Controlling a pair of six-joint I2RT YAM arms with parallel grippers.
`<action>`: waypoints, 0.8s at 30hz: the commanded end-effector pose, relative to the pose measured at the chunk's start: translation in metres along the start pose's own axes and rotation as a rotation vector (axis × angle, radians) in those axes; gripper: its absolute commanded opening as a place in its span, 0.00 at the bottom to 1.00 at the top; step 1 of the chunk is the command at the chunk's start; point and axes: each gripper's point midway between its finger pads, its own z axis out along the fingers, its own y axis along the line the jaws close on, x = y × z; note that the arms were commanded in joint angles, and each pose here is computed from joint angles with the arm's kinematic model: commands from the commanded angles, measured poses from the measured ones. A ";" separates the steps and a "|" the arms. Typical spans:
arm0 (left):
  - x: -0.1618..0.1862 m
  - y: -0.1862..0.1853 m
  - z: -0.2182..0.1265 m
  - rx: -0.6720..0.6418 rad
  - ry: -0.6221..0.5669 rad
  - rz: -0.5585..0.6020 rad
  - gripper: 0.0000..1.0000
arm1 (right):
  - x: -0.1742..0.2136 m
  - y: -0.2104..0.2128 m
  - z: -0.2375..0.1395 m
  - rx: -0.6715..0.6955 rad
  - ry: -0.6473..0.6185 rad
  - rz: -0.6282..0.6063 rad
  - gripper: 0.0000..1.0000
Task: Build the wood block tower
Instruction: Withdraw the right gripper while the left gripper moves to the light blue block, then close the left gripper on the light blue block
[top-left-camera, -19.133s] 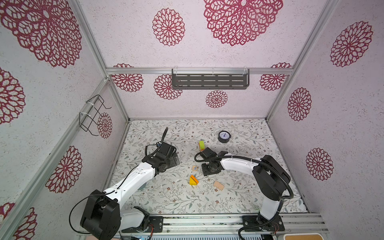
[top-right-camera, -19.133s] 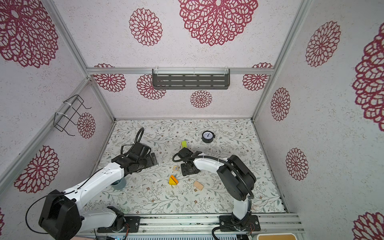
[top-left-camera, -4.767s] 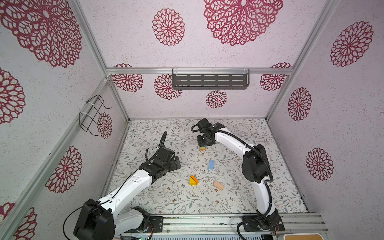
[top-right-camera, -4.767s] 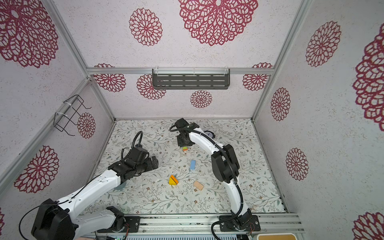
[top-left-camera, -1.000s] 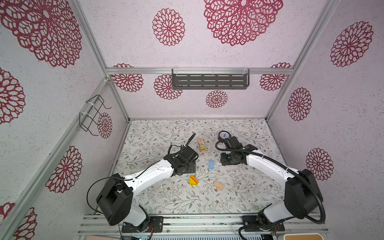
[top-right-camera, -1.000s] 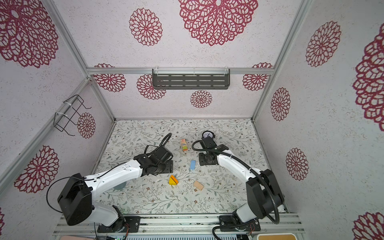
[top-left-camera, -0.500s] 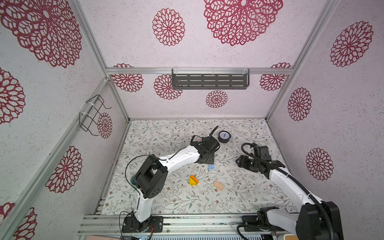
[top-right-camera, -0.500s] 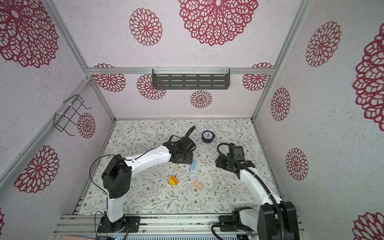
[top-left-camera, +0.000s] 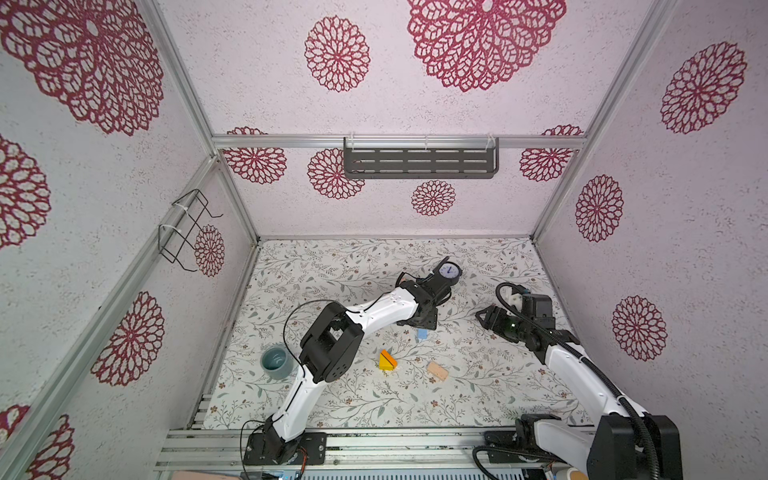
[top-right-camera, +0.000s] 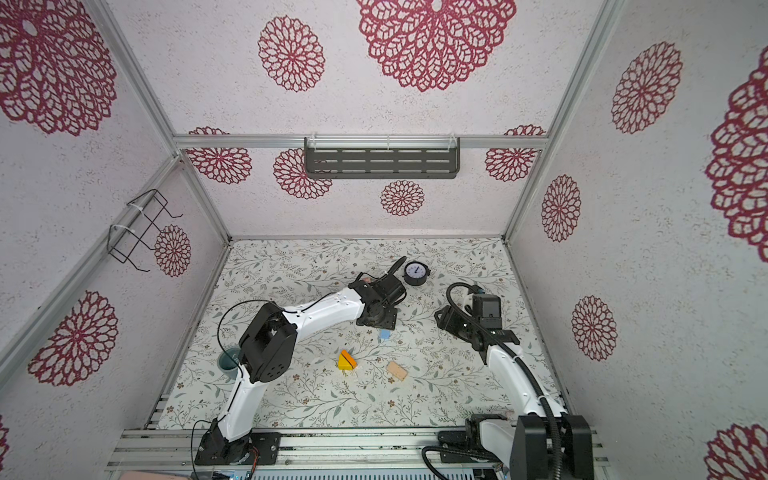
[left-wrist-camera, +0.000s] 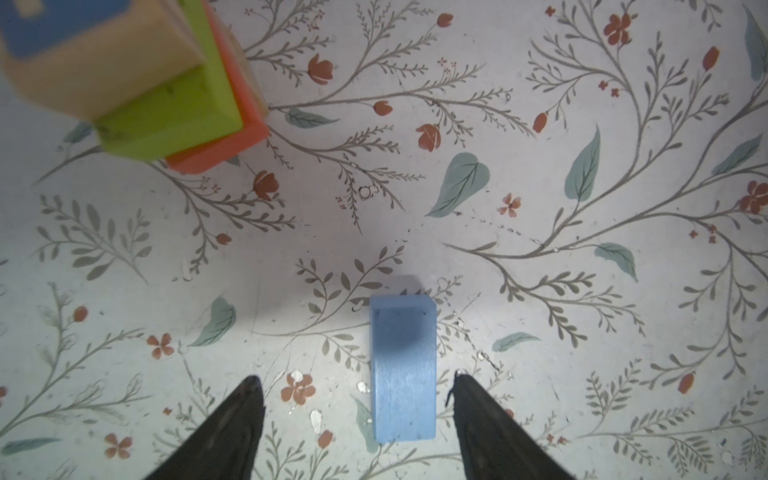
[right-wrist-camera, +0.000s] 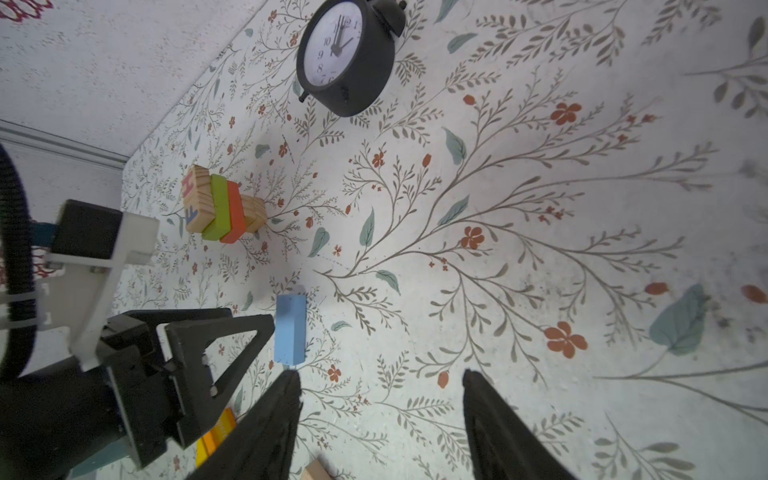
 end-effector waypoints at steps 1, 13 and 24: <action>-0.004 -0.010 0.006 0.014 -0.011 0.014 0.72 | -0.007 0.010 0.000 -0.054 -0.020 0.009 0.62; 0.001 -0.020 0.023 0.034 0.019 0.008 0.59 | -0.015 0.008 -0.007 -0.058 -0.064 0.012 0.61; 0.010 -0.026 0.030 0.039 0.039 0.008 0.47 | -0.020 0.005 -0.014 -0.042 -0.104 0.015 0.99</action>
